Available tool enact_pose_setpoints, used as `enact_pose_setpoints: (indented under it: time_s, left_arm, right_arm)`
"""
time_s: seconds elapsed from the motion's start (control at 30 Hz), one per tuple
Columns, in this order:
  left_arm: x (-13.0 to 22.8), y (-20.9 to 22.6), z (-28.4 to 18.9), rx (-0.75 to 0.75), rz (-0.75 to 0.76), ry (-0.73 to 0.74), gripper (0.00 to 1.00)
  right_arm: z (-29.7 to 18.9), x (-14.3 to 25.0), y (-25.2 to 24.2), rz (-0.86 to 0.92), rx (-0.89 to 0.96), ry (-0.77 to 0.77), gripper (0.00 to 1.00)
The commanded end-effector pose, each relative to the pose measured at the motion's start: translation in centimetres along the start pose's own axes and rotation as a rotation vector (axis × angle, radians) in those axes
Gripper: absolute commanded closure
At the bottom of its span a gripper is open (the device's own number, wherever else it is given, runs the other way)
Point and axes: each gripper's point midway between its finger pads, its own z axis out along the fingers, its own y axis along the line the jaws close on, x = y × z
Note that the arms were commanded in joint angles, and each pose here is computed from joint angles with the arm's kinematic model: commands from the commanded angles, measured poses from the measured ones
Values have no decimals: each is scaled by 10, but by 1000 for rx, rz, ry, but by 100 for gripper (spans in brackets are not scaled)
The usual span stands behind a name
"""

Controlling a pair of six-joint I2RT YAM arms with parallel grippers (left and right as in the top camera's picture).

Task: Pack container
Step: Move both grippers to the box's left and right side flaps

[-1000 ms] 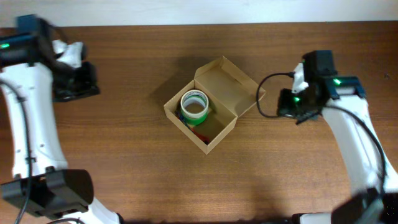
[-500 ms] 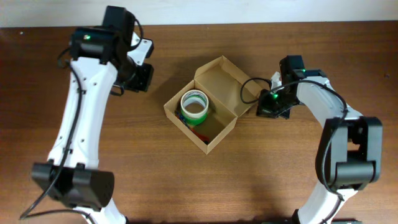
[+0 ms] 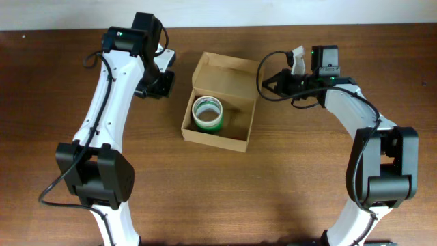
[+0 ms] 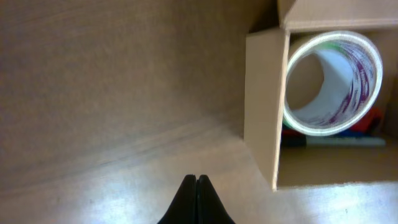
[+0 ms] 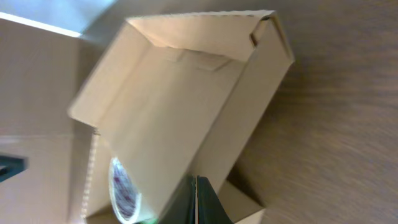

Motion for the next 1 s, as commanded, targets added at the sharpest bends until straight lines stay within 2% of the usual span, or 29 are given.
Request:
enact_pose_setpoints:
  time_s: [0.0, 0.23, 0.37, 0.67, 0.8, 0.97]
  left_arm:
    - [-10, 7, 5, -11, -11, -32, 98]
    - [-21, 21, 8, 15, -74, -76, 99]
    - [-24, 9, 27, 164, -89, -56, 98]
    - [-16, -24, 101, 487, -153, 109, 98]
    - [-16, -32, 126, 552, -173, 143, 98]
    - [-28, -39, 139, 623, -171, 101, 98]
  right_arm:
    - [7, 8, 28, -5, -125, 47, 96]
    - [3, 4, 23, 5, -119, 34, 96]
    - [-3, -1, 15, 22, -109, 20, 96]
    - [-5, 8, -18, 110, 30, 35, 96]
    - [0, 20, -28, 144, 85, 70, 96]
    - [15, 40, -37, 178, 99, 137, 96]
